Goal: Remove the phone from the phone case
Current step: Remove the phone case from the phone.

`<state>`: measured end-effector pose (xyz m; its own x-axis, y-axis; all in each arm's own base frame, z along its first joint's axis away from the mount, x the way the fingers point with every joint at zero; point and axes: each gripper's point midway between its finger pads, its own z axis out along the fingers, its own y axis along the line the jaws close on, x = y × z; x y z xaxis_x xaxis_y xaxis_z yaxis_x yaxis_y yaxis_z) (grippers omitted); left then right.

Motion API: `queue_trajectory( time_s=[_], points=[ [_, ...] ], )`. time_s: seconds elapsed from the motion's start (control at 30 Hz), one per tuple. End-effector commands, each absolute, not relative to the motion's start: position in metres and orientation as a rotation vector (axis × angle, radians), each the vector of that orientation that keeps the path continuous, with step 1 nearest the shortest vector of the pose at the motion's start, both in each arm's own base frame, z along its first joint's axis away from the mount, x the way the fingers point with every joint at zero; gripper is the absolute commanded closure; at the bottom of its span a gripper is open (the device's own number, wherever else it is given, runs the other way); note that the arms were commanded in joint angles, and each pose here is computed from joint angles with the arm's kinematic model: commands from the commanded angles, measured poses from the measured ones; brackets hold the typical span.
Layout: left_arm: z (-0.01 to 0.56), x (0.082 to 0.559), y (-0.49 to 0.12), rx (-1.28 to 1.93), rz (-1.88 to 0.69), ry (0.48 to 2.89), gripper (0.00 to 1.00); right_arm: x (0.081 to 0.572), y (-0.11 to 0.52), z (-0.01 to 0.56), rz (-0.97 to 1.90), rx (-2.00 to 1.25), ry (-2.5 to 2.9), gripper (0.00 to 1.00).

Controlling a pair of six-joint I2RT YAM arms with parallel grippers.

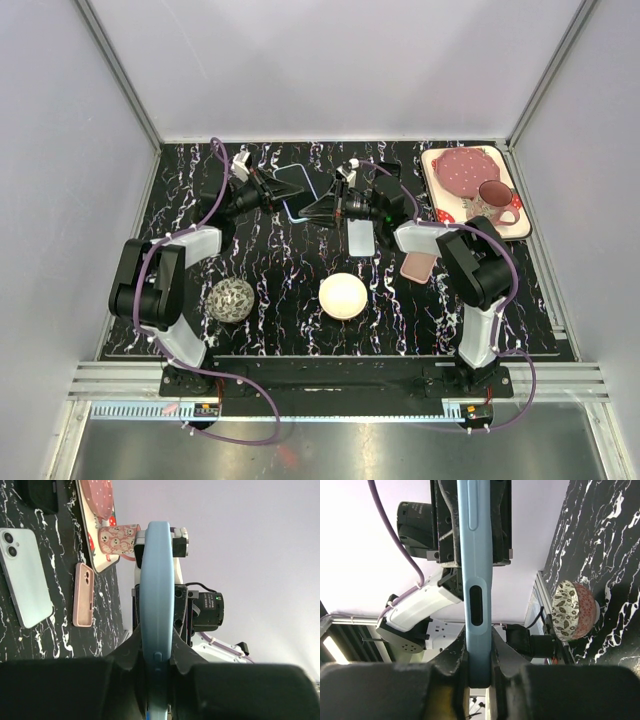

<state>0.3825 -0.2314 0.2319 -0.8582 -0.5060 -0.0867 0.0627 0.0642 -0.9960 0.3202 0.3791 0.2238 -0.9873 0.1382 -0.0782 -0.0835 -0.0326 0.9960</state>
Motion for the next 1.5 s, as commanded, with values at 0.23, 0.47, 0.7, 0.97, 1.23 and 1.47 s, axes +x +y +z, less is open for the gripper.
queue_trajectory(
  time_s=[0.23, 0.47, 0.7, 0.97, 1.23, 1.47],
  points=[
    [0.317, 0.377, -0.226, -0.278, -2.0, 1.578, 1.0, 0.316, 0.372, 0.259, 2.1, 0.009, 1.934, 0.44],
    [0.318, 0.376, -0.216, -0.298, -1.968, 1.57, 1.0, 0.316, 0.364, 0.277, 2.218, 0.102, 1.783, 0.54],
    [0.316, 0.377, -0.215, -0.3, -1.954, 1.585, 1.0, 0.318, 0.359, 0.293, 2.153, 0.144, 1.769, 0.63],
    [0.314, 0.374, -0.216, -0.293, -1.958, 1.586, 1.0, 0.325, 0.355, 0.293, 2.093, 0.188, 1.779, 0.71],
    [0.312, 0.373, -0.215, -0.285, -1.956, 1.592, 1.0, 0.332, 0.352, 0.291, 2.068, 0.242, 1.778, 0.68],
    [0.316, 0.371, -0.214, -0.271, -1.954, 1.582, 1.0, 0.339, 0.346, 0.295, 2.039, 0.282, 1.763, 0.68]
  ],
)
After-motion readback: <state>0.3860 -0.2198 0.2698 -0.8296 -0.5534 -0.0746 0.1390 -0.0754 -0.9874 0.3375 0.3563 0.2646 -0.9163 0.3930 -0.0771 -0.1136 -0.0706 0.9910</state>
